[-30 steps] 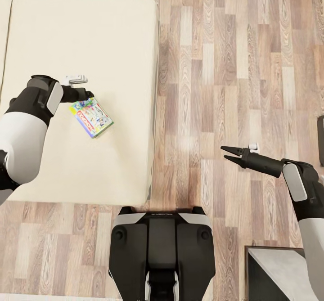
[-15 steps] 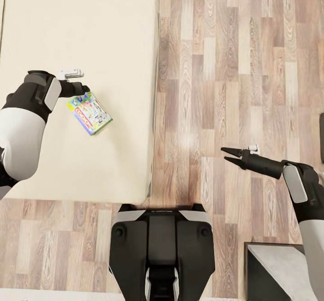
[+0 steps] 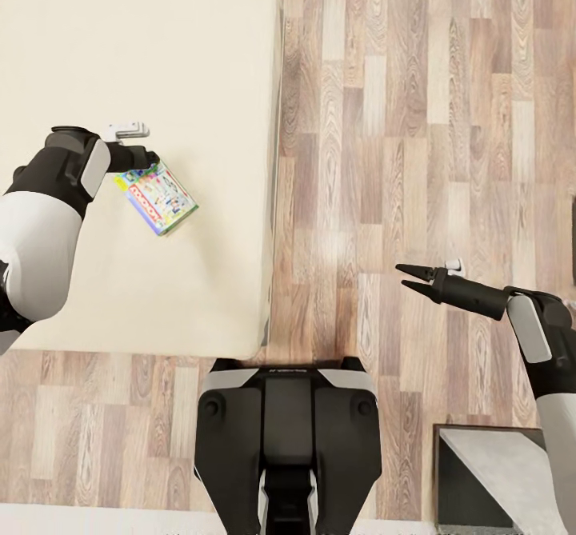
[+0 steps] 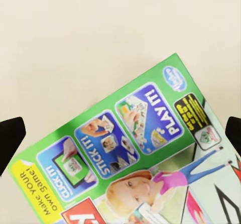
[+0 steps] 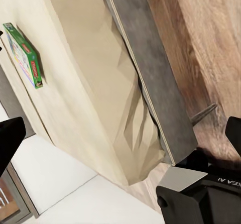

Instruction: Put all the toys in the child's room - the three board games (two on the bed and one on the table), the two jigsaw puzzles on the table, and the tennis ball on the table - inside the toy box on the table in the child's room.

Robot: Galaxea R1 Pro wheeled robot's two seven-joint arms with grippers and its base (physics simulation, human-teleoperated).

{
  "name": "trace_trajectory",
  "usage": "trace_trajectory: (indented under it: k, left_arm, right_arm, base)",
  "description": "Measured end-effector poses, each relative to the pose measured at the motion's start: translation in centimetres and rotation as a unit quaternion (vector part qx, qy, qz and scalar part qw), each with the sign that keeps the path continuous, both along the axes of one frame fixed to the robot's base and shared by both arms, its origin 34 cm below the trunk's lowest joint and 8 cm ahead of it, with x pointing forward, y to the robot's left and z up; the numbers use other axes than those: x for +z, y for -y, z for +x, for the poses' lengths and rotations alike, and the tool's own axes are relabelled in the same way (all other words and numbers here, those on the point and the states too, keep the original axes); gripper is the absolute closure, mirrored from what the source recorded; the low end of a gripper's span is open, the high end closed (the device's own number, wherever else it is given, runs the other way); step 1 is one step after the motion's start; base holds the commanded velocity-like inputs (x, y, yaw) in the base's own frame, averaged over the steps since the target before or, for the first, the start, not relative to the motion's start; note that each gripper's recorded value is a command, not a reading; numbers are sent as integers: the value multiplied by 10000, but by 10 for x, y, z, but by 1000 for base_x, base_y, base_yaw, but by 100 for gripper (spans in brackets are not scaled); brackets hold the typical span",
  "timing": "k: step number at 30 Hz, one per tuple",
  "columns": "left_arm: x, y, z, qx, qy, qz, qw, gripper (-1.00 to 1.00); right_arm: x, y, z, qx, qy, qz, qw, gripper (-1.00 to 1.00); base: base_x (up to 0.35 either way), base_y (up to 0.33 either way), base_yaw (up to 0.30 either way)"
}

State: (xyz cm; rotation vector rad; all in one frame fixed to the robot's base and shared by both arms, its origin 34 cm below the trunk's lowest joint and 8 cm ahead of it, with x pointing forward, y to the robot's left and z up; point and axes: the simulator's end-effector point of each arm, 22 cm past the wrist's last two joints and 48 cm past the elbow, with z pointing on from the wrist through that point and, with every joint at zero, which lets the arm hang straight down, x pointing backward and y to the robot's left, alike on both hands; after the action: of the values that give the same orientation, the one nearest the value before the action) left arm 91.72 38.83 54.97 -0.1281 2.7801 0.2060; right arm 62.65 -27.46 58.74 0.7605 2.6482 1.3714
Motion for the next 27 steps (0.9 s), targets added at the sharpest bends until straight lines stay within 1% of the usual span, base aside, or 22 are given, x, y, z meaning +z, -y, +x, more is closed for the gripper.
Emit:
trace_trajectory:
  k: [14, 16, 23, 25, 27]
  left_arm:
    - [-13, 2, -5, 16, -37, -23, 10000, -100]
    - [-13, 4, -2, 30, 2, -55, 10000, -100]
    - [-14, 3, 6, 34, 37, -55, 10000, -100]
    - [-13, 1, 9, 7, 47, -2, 10000, -100]
    - [-13, 1, 10, 15, 54, -5, 10000, -100]
  right_arm:
    - [-11, 2, -14, 1, -143, -17, 9999, -100]
    - [-13, 2, -16, -1, -164, -17, 9999, -100]
    - [-20, 2, -21, 0, -234, -24, 9997, -100]
    - [-22, 2, -23, 0, -254, -24, 9997, -100]
    - [-23, 2, -24, -1, -263, -25, 9997, -100]
  base:
    - [0, 0, 0]
    - [0, 0, 0]
    - [0, 0, 0]
    - [0, 0, 0]
    - [0, 0, 0]
